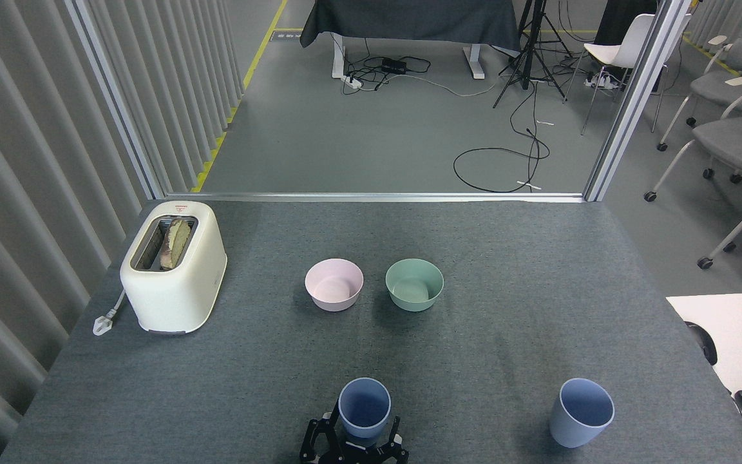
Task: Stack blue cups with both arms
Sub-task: 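Slide the held blue cup toward the middle of the table edge, then open the left gripper and withdraw it from the cup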
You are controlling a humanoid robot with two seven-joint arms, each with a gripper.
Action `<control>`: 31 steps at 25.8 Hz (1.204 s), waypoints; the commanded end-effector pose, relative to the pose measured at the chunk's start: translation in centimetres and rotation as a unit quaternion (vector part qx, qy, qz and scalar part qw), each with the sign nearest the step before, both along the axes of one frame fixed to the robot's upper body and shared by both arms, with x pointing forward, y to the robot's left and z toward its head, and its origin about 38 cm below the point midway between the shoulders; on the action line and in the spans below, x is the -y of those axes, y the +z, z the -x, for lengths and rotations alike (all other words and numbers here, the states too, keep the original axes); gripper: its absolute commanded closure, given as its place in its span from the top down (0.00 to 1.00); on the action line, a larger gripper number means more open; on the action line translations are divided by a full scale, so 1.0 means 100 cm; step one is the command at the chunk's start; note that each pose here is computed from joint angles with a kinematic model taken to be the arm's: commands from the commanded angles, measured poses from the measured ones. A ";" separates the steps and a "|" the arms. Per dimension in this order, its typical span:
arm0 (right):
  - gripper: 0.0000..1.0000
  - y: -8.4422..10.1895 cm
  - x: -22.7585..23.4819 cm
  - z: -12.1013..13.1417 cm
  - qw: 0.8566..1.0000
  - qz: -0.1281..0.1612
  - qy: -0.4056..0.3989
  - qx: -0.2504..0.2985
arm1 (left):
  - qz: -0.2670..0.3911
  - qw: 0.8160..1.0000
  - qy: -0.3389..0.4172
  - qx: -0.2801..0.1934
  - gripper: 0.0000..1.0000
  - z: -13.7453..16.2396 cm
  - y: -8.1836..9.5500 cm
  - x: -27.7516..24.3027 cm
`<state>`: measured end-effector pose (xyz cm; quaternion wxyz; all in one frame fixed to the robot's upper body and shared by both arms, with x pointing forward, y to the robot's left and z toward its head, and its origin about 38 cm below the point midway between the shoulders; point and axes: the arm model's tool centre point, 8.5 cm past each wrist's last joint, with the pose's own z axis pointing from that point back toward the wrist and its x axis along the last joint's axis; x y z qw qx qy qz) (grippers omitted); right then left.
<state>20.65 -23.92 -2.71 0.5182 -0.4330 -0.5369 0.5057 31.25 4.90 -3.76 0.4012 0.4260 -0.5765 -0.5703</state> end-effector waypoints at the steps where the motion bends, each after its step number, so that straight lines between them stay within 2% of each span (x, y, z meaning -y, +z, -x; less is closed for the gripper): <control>1: 1.00 0.000 0.000 0.000 1.000 0.000 0.000 0.000 | 0.003 1.000 0.000 0.000 1.00 0.001 0.001 -0.001; 17: 1.00 0.000 0.000 0.000 1.000 -0.001 -0.001 0.000 | 0.032 0.999 0.012 0.000 1.00 0.041 0.007 -0.009; 24: 1.00 -0.002 -0.001 0.001 1.000 -0.002 0.000 -0.002 | 0.025 0.999 0.044 -0.015 1.00 0.081 0.002 -0.048; 31: 1.00 -0.002 -0.001 0.001 1.000 -0.001 0.000 -0.003 | -0.004 0.994 0.105 0.000 1.00 0.077 0.005 -0.092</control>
